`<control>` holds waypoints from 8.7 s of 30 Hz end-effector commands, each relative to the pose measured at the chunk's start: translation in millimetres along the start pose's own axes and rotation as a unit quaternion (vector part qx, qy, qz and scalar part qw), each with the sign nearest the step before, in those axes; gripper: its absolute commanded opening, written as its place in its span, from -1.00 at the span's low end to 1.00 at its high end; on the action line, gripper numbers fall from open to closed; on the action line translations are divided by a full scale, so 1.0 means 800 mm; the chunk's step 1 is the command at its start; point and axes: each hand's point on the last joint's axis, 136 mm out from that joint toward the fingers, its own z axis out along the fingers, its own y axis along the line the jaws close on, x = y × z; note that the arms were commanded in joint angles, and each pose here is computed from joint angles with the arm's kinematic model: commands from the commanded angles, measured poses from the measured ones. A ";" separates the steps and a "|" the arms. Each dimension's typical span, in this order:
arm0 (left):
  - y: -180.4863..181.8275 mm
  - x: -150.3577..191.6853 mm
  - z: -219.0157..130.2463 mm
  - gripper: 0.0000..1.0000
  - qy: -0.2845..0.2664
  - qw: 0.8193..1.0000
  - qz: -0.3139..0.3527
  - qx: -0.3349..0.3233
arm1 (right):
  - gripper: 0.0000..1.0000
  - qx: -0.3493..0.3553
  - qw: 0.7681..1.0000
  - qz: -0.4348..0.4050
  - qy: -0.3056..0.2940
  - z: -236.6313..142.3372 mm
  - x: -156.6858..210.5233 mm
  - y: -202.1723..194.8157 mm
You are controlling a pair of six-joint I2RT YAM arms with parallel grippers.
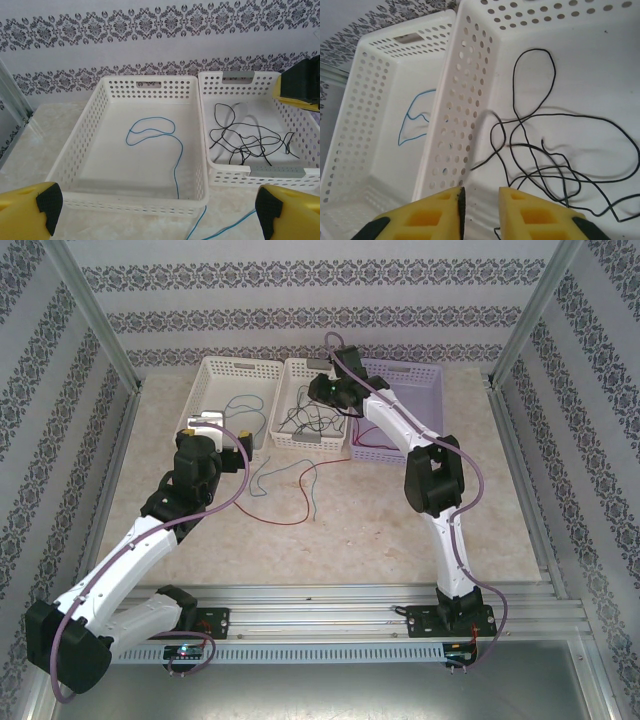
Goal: Untangle the cables
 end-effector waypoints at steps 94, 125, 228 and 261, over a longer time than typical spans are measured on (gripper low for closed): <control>-0.008 -0.005 0.003 1.00 0.006 1.000 0.004 0.010 | -1.00 0.116 0.941 -0.284 0.145 -0.152 0.318 0.037; -0.030 0.020 0.022 1.00 0.049 0.998 0.011 0.037 | -1.00 0.089 0.991 0.004 -0.103 -0.323 -0.045 -0.077; -0.297 0.298 0.156 -0.20 0.384 0.922 0.033 0.046 | 0.96 -0.008 0.963 -0.149 -0.226 -0.611 0.208 -0.038; -0.172 0.025 -0.044 -1.00 0.250 0.963 -0.045 0.086 | 0.96 -0.045 0.976 -0.112 -0.180 -0.573 0.234 -0.044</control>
